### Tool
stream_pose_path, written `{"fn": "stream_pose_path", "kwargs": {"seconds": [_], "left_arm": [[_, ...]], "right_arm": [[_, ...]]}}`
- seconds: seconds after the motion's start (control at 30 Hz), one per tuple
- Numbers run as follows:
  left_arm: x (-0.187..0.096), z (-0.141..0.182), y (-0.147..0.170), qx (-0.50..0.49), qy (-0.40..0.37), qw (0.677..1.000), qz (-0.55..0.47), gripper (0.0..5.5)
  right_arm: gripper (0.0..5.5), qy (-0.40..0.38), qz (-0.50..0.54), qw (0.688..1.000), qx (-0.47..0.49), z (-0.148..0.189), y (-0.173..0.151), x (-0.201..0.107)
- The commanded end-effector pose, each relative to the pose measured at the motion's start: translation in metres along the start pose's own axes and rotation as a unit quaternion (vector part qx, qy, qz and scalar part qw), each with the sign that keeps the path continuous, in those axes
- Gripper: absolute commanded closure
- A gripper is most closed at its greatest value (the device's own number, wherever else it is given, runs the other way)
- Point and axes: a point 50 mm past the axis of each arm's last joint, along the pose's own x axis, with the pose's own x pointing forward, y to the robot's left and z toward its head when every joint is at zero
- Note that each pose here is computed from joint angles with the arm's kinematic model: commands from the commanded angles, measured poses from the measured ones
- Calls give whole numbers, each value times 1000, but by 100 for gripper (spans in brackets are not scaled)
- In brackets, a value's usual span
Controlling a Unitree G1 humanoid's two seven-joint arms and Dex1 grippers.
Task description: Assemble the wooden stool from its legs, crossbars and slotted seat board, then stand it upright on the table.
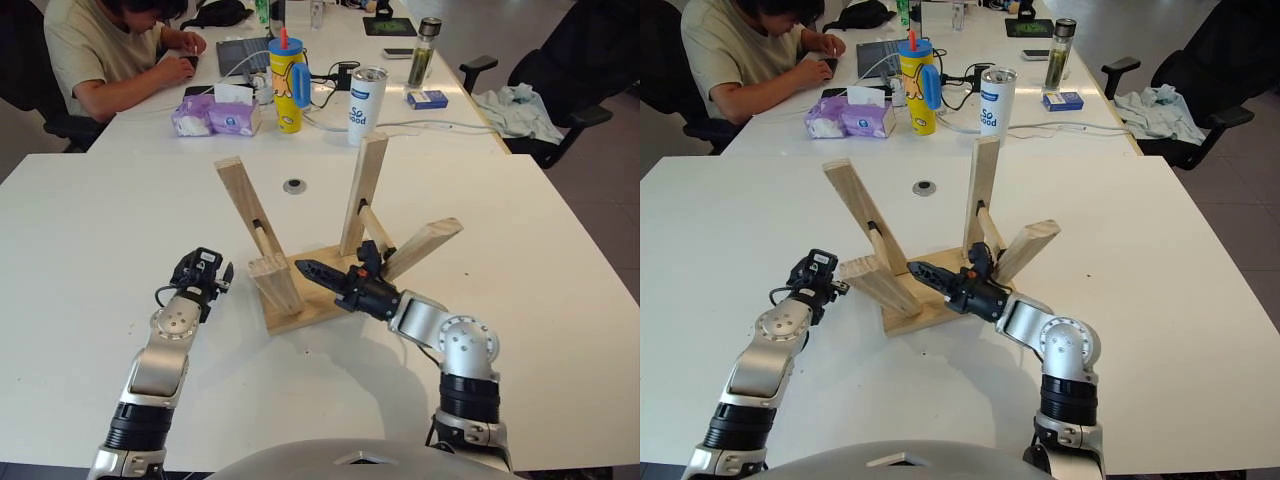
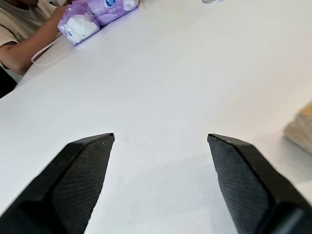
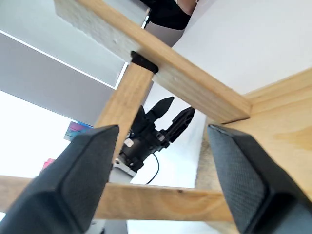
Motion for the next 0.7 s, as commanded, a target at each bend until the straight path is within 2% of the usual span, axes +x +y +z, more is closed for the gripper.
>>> {"fn": "stream_pose_path", "kwargs": {"seconds": [0.03, 0.13, 0.2, 0.3, 0.4, 0.47, 0.57, 0.7], "left_arm": [[-16, -2, -3, -8, -10, 1000, 17, 191], [-22, -2, -13, -16, -16, 1000, 0, 191], [-24, -3, -19, -16, -13, 1000, -11, 191], [-32, -5, -21, -18, -10, 1000, -17, 191], [-42, -12, -23, -25, 1, 1000, -19, 191], [-48, -13, -25, -27, 1, 999, -22, 191], [-57, -12, -28, -32, -8, 999, -26, 191], [-73, -16, -27, -31, 2, 999, -28, 191]], "right_arm": [[213, 61, 34, 998, 2, -21, 17, -9], [213, 167, -29, 977, -128, -34, 18, -5], [213, 204, -64, 958, -193, -38, 12, -6], [213, 260, -108, 919, -276, -42, 0, -28], [213, 270, -139, 866, -398, -36, -9, -43], [213, 250, -137, 832, -477, -30, -10, -46], [213, 219, -118, 830, -500, -32, -8, -58], [213, 199, -141, 843, -479, -32, -13, -93]]}}
